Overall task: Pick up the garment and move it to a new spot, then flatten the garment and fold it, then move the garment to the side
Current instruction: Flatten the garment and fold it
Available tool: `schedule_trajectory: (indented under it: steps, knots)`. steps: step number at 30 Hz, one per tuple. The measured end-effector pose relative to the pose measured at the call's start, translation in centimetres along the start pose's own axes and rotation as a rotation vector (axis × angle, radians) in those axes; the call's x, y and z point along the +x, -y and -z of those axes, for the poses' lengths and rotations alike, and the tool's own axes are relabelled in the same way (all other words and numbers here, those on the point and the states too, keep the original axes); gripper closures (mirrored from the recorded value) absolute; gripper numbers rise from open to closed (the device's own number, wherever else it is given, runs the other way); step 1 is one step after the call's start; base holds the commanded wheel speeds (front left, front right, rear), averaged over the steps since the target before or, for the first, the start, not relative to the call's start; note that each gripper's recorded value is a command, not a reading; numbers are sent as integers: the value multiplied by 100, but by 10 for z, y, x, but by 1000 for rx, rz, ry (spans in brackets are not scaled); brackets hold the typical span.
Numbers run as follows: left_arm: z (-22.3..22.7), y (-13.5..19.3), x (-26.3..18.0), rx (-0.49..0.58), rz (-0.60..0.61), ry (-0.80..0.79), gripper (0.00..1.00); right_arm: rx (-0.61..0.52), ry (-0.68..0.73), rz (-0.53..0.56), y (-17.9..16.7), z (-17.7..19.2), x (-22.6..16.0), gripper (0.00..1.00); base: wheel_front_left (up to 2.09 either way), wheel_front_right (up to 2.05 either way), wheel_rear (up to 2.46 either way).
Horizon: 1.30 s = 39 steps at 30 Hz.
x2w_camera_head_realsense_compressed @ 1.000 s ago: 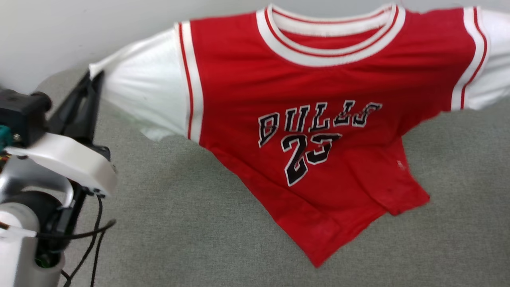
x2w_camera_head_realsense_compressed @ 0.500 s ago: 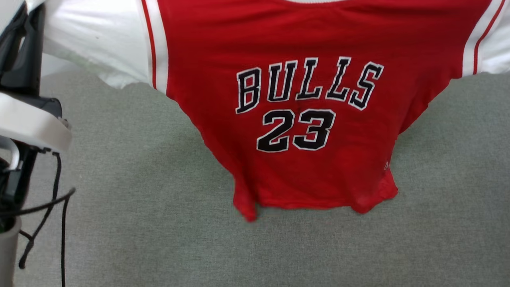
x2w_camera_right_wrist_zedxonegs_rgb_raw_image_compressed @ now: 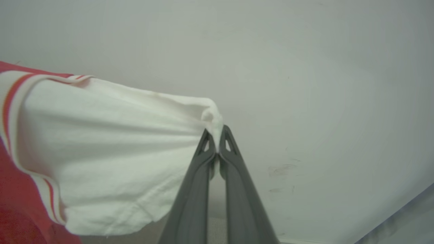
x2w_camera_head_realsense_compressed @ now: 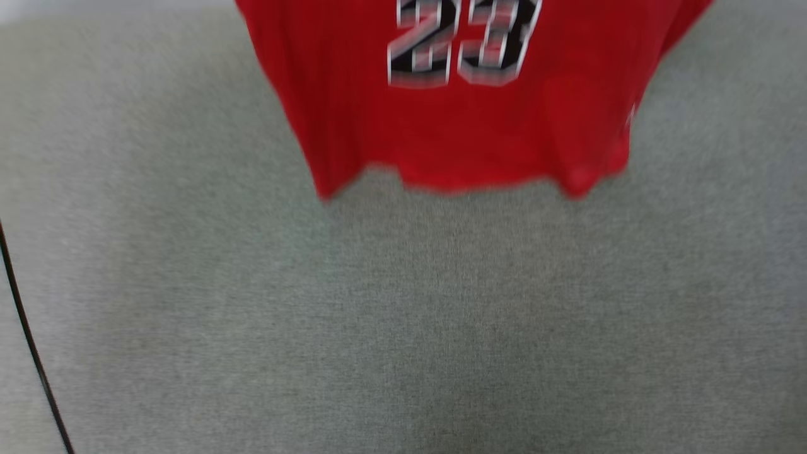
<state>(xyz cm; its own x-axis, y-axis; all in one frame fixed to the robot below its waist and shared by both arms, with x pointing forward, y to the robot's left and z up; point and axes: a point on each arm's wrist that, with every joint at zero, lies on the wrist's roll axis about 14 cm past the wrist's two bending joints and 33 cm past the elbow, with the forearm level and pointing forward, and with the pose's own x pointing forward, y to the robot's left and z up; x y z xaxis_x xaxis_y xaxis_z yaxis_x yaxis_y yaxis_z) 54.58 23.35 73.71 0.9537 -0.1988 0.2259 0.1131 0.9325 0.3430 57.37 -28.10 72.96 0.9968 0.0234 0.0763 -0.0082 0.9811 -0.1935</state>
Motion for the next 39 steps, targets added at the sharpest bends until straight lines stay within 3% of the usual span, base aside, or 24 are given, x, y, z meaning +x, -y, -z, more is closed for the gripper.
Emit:
schedule_trajectory:
  steps: [11,20,30,31,39]
  knots:
    - [27,-8,116,29,-18,77,100,57,93,115,15,15,105,100,0,0,0]
    - [74,-4,165,-23,-53,123,100,123,124,161,9,53,157,100,0,0,0]
    - [142,11,160,-65,-45,42,100,186,75,121,-23,104,173,100,0,0,0]
    - [162,26,148,-86,-15,4,100,201,38,115,-28,122,166,100,0,0,0]
    - [199,59,93,-154,50,-112,100,269,-61,92,-39,159,130,100,0,0,0]
